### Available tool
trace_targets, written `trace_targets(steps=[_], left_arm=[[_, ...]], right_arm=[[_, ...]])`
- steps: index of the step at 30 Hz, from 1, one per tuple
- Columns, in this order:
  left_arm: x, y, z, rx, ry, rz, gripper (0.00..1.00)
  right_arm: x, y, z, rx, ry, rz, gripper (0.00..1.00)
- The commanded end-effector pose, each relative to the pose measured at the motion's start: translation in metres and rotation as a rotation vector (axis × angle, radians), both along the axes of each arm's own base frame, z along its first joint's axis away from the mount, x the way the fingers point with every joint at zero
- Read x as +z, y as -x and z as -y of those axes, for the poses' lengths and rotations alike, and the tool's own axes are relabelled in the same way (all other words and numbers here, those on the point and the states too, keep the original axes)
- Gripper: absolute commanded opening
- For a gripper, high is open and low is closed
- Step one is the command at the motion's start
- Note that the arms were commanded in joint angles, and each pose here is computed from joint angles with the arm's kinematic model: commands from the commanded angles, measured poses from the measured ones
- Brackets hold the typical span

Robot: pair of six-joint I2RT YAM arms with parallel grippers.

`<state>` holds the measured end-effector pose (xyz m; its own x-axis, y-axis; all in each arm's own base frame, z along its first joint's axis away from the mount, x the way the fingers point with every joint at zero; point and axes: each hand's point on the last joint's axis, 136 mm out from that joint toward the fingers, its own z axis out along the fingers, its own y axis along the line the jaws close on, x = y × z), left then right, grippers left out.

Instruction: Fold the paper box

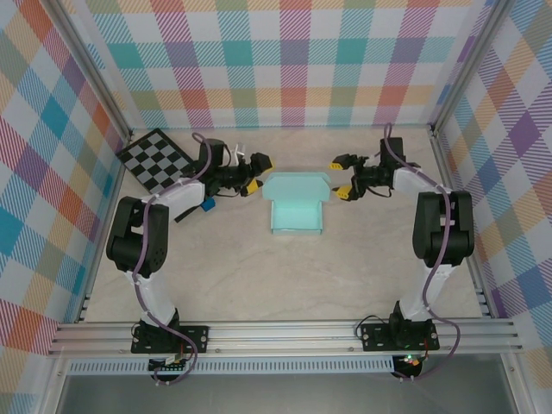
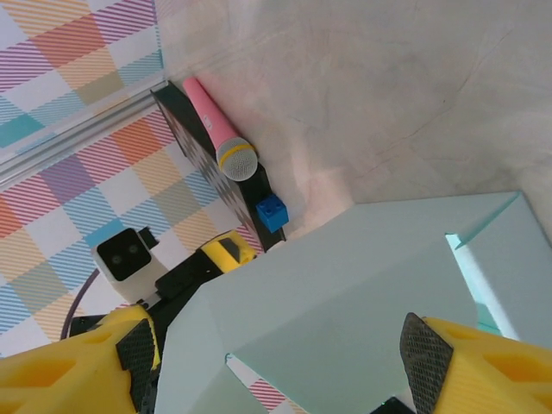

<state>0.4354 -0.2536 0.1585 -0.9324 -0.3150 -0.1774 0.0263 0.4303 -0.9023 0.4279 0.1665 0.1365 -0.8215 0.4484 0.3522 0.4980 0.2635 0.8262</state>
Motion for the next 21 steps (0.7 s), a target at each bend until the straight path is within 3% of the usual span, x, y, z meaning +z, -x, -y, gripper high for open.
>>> trace_targets(steps=[1, 21], left_arm=[[0.010, 0.012, 0.004, -0.008, 0.032, -0.010, 0.97], [0.015, 0.026, 0.049, -0.029, 0.071, -0.035, 0.96]], right_arm=[[0.013, 0.003, -0.008, -0.014, -0.038, -0.012, 0.78], [0.003, 0.021, -0.044, -0.096, -0.010, -0.076, 0.76]])
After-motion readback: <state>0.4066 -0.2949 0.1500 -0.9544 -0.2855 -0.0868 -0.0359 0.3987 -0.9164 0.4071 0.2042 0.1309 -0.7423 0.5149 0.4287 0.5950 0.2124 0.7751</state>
